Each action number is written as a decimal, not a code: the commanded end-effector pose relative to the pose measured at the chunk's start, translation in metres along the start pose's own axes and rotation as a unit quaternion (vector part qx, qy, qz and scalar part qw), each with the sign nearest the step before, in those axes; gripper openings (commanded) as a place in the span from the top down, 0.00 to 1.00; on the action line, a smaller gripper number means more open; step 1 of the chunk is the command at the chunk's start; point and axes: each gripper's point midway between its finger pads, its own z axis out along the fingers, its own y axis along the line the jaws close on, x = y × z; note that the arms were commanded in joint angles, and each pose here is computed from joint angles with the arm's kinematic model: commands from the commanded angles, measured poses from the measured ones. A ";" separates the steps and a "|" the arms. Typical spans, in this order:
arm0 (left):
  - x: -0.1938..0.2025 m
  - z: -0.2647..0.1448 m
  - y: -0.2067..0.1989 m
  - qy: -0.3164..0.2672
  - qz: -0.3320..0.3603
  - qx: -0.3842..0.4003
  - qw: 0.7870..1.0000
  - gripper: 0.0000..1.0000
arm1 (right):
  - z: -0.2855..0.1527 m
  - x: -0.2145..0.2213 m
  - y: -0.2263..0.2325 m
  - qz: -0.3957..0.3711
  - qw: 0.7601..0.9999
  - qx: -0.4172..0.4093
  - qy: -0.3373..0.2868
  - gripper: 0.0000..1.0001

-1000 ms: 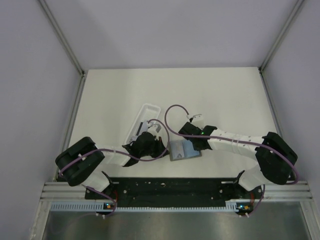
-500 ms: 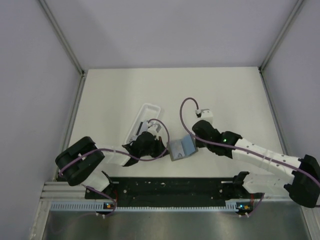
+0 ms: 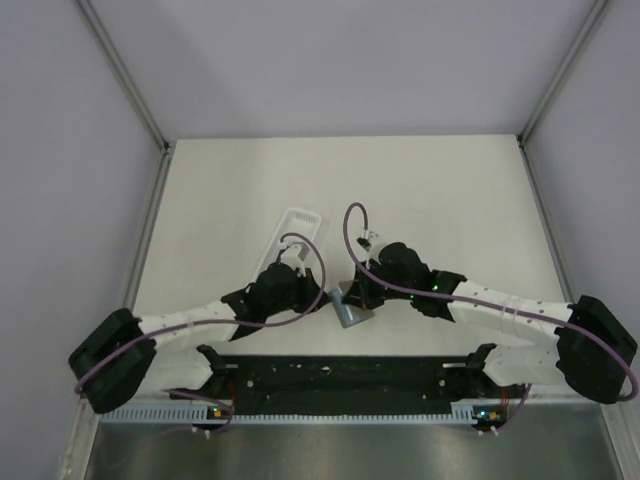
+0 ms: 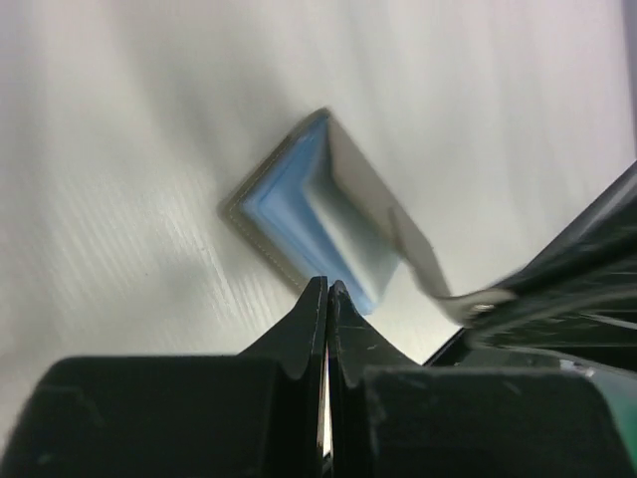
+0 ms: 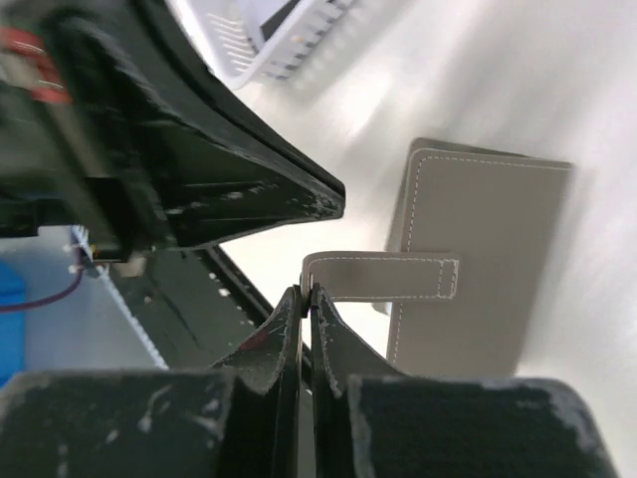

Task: Put the credit cards into the card holder
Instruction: Close the card holder at the corner of the board.

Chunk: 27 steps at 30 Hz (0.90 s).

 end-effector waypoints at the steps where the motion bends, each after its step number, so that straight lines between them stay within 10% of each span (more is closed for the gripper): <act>1: -0.030 -0.036 0.001 -0.065 -0.008 -0.037 0.997 1.00 | 0.016 -0.001 0.037 0.002 0.995 -0.101 -0.002 1.00; 5: -0.042 -0.068 0.007 -0.100 -0.007 -0.064 0.993 1.00 | 0.037 0.016 0.032 0.009 0.994 -0.104 0.028 1.00; 12: -0.056 -0.089 0.015 -0.153 -0.003 -0.077 0.985 1.00 | 0.044 0.021 0.036 0.003 0.991 -0.121 0.050 0.57; 22: -0.075 -0.093 0.004 -0.168 0.011 -0.079 0.982 1.00 | -0.015 -0.029 0.068 -0.064 0.987 -0.144 -0.037 0.59; 27: -0.075 -0.089 0.001 -0.165 0.012 -0.074 0.983 1.00 | -0.029 -0.045 0.016 -0.037 0.994 0.001 -0.100 0.74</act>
